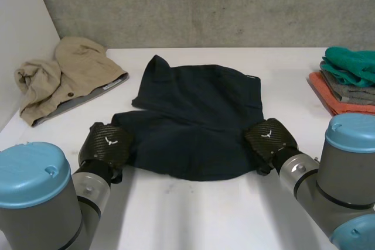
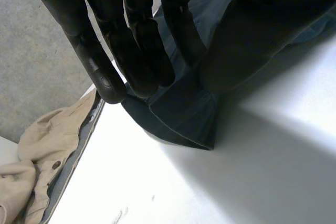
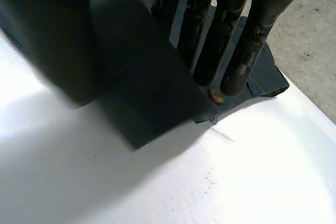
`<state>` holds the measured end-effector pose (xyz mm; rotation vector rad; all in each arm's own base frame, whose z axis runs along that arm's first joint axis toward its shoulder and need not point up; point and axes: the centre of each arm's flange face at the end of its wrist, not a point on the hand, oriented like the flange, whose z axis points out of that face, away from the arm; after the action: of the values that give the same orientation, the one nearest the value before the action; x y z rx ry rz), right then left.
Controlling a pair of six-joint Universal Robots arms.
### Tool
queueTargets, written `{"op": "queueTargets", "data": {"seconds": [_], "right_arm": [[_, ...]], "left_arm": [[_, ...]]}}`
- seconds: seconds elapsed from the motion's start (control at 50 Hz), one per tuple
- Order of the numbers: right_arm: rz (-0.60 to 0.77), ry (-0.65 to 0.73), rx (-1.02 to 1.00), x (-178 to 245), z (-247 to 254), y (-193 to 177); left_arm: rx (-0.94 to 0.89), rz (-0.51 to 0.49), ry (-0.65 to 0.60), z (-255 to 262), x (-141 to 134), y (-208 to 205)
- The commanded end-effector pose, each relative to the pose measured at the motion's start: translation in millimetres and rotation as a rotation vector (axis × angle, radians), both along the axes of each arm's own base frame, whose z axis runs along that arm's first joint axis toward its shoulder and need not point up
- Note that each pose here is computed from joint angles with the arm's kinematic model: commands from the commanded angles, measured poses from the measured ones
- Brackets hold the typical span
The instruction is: Fold the laundry.
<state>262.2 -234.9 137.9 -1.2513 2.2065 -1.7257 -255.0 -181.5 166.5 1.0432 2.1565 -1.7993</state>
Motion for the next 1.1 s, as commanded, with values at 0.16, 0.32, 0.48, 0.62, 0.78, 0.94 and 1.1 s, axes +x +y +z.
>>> {"op": "queueTargets", "data": {"seconds": [0.16,0.32,0.48,0.62,0.78,0.94,1.1], "right_arm": [[0.006,-0.018,-0.023,-2.9,1.9,1.6],[0.005,-0.012,-0.017,-3.8,0.1,3.3],[0.005,-0.008,-0.018,-4.3,-0.2,3.3],[0.007,-0.008,-0.018,-4.2,-0.2,3.4],[0.028,0.019,-0.066,-3.8,8.8,3.6],[0.127,0.144,-0.129,-3.5,27.4,14.1],[0.181,0.297,0.046,-17.4,50.2,43.0]], "left_arm": [[-0.002,-0.011,0.002,1.2,-0.3,3.0],[0.006,-0.041,0.015,1.5,-0.7,-4.8],[0.079,-0.112,0.023,-15.1,-3.3,-15.4],[0.093,-0.119,0.019,-27.2,-10.1,-26.4],[0.103,-0.094,0.012,-33.2,-7.9,-35.4],[0.093,-0.085,-0.009,-5.9,10.6,-0.1],[0.153,-0.062,-0.069,4.7,31.0,41.3]]}}
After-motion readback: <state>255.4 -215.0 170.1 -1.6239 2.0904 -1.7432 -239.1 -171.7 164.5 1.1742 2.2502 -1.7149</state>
